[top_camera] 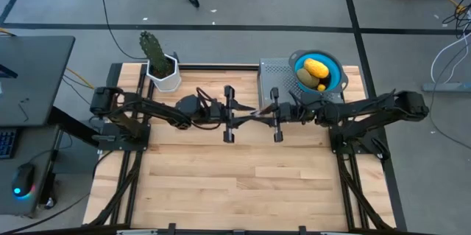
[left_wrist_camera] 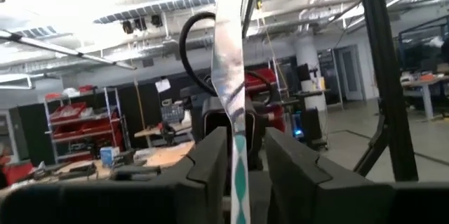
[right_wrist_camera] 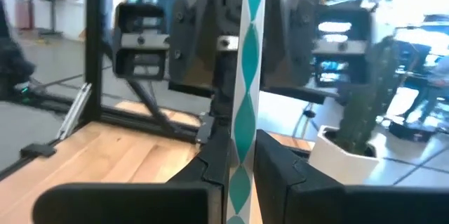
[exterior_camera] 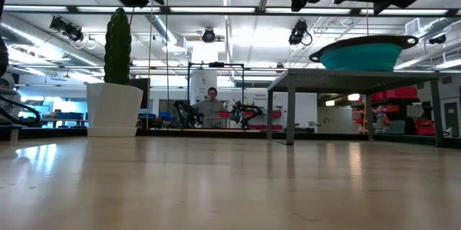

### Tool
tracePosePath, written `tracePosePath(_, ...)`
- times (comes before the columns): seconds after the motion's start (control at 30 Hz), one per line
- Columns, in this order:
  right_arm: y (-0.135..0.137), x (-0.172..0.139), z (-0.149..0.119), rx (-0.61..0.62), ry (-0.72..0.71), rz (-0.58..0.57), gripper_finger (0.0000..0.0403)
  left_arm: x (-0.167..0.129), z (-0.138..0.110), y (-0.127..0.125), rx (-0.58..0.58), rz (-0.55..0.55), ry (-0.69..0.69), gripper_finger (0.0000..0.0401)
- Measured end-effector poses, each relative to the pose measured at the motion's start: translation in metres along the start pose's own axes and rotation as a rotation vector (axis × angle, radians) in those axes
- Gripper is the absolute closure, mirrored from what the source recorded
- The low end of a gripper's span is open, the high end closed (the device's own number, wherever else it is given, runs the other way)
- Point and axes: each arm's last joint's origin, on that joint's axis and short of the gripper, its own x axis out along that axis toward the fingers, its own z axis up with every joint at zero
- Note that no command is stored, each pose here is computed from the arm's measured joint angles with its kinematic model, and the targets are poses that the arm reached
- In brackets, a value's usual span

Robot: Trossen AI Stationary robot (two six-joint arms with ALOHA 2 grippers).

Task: Pick & Place Fruit
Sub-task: Put the knife to the left of the blue strainer bowl on the shelf

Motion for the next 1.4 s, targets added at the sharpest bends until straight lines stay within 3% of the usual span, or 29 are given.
tracePosePath(0.13, -0.002, -0.005, 0.004, 0.011, 0.032, -0.072, 0.0358, -0.003, 0.016, 0.003, 0.027, 0.006, 0.033, 0.0271)
tracePosePath(0.3, -0.008, -0.015, 0.004, 0.041, 0.137, -0.280, 0.0358, -0.010, 0.039, 0.010, 0.065, 0.099, 0.083, 0.0262)
tracePosePath(0.57, -0.018, -0.016, 0.023, 0.117, 0.363, -0.490, 0.0358, -0.014, 0.047, 0.016, 0.108, 0.250, 0.117, 0.0263)
tracePosePath(0.87, -0.033, -0.018, 0.047, 0.261, 0.450, -0.550, 0.0358, -0.015, 0.045, 0.018, 0.129, 0.285, 0.146, 0.0264)
tracePosePath(1.1, -0.047, -0.033, 0.060, 0.451, 0.619, -0.586, 0.0358, -0.017, 0.044, 0.023, 0.275, 0.469, 0.232, 0.0270)
tracePosePath(1.2, -0.055, -0.041, 0.065, 0.581, 0.678, -0.556, 0.0358, -0.020, 0.053, 0.028, 0.361, 0.557, 0.238, 0.0274)
tracePosePath(1.4, -0.072, -0.056, 0.064, 0.797, 0.752, -0.567, 0.0358, -0.031, 0.085, 0.039, 0.444, 0.587, 0.184, 0.0284)
